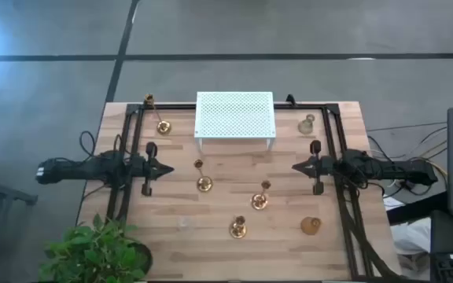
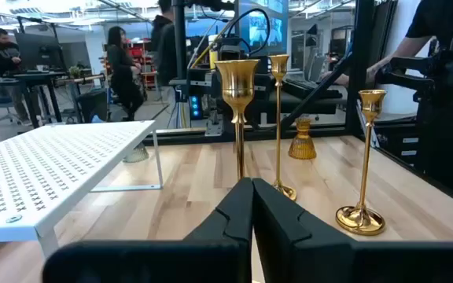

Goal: Pick & Place candle stick holders

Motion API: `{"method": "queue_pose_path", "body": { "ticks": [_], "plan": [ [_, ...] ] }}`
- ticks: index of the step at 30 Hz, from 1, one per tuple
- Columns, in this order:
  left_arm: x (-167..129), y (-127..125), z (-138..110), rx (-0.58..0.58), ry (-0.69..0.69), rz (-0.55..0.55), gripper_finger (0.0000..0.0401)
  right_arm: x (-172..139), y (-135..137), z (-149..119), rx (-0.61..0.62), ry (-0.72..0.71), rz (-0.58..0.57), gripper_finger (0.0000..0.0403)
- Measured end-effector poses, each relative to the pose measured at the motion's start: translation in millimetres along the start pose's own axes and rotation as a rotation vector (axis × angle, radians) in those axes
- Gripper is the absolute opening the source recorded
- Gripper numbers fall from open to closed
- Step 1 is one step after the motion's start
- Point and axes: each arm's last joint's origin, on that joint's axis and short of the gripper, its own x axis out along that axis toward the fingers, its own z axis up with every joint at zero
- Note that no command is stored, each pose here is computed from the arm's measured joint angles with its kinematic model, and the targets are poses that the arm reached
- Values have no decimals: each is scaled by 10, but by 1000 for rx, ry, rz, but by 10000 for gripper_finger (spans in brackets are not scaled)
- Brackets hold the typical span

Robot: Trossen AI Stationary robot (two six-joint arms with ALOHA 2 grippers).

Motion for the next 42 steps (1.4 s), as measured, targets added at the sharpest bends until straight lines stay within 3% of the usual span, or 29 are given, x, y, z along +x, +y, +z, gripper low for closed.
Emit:
{"method": "queue_pose_path", "body": {
  "ticks": [39, 42],
  "plan": [
    [0, 0, 0, 0, 0, 0, 14, 0, 0, 1, 6, -1, 0, 9],
    [0, 0, 0, 0, 0, 0, 14, 1, -7, 82, 57, -88, -6, 9]
  ]
}}
